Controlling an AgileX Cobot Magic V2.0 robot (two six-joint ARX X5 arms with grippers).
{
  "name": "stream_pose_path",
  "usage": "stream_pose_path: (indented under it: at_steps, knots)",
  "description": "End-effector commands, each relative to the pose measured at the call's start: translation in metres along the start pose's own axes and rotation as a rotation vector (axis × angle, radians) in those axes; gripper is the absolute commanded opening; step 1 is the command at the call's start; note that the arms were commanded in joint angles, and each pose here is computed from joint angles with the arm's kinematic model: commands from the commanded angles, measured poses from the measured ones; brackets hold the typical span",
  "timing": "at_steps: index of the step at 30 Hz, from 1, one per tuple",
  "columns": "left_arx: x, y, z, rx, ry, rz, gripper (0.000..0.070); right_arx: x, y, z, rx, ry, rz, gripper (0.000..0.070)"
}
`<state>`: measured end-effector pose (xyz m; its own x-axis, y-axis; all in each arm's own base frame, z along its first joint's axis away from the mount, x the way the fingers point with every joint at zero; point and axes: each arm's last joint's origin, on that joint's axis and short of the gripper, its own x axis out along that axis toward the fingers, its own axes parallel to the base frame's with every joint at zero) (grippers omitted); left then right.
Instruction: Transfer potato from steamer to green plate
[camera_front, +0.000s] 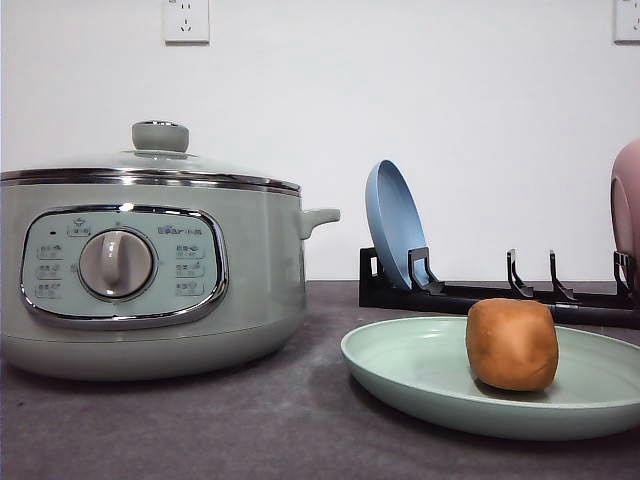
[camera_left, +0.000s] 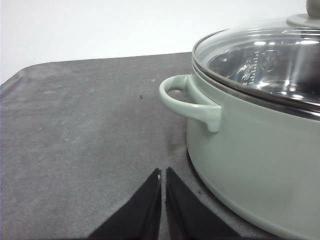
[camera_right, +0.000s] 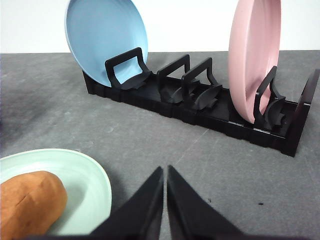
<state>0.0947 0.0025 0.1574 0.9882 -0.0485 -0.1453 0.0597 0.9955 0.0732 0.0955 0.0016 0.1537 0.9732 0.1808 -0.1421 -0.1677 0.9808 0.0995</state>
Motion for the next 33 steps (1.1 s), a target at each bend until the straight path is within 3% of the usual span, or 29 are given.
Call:
stream_pose_path:
  at_steps: [1,33]
  knots:
    - [0.0019,-0.0002,-0.0075,-0.008,0.028,0.0,0.0009,0.0003,-0.0003,-0.0016,-0.002,0.003,-0.001,0.0]
    - [0.0019,-0.0002,-0.0075,-0.008,0.028,0.0,0.0009,0.0003,-0.0003,-0.0016,-0.002,0.003,-0.001,0.0]
